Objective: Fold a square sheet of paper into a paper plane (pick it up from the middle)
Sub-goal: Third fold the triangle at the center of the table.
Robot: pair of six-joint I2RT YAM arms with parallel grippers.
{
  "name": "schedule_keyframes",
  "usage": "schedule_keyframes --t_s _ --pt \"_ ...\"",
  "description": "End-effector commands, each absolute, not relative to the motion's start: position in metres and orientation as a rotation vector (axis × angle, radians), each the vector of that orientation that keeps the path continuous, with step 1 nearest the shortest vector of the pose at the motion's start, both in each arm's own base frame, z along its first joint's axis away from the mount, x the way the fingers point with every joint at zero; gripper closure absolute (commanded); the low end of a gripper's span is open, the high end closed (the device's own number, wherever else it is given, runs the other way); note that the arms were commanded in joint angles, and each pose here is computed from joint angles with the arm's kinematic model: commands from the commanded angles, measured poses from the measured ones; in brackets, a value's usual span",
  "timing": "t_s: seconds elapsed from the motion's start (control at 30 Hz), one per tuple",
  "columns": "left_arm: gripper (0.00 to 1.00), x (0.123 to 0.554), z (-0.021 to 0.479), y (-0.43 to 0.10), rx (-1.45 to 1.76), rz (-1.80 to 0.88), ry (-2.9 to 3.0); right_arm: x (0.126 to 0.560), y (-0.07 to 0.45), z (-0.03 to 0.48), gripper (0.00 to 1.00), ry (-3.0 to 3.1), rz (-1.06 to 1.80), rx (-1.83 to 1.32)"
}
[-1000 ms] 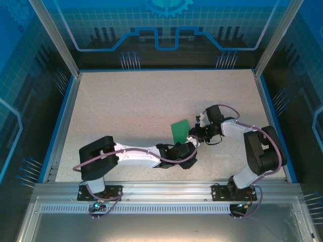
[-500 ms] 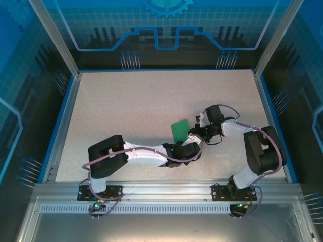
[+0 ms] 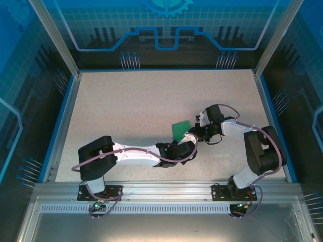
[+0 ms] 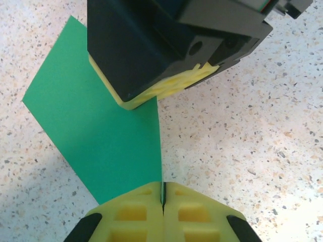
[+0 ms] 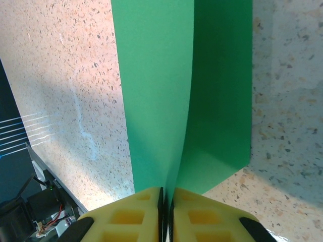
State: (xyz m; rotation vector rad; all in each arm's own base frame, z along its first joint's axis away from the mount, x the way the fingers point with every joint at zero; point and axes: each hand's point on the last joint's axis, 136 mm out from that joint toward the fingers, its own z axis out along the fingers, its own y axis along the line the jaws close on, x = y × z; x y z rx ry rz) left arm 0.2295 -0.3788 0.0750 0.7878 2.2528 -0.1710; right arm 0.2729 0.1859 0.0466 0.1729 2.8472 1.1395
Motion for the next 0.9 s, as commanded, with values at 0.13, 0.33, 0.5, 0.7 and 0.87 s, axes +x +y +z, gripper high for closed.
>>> schedule_keyframes --t_s 0.13,0.33,0.5,0.7,0.87 --pt "1.00 0.228 0.074 -0.377 0.794 -0.313 2.297 0.274 0.185 0.055 0.70 2.837 1.129 0.147" --pt "1.00 0.223 0.066 -0.372 0.793 -0.510 2.374 0.276 0.173 0.062 0.54 2.836 1.021 0.132" --pt "1.00 0.226 0.068 -0.365 0.749 -0.668 2.418 0.280 0.174 0.068 0.53 2.815 1.017 0.095" --pt "1.00 0.231 0.069 -0.360 0.726 -0.836 2.472 0.284 0.191 0.077 0.60 2.792 1.059 -0.012" --pt "1.00 0.238 0.067 -0.352 0.703 -0.909 2.504 0.297 0.202 0.069 0.74 2.835 0.987 -0.056"
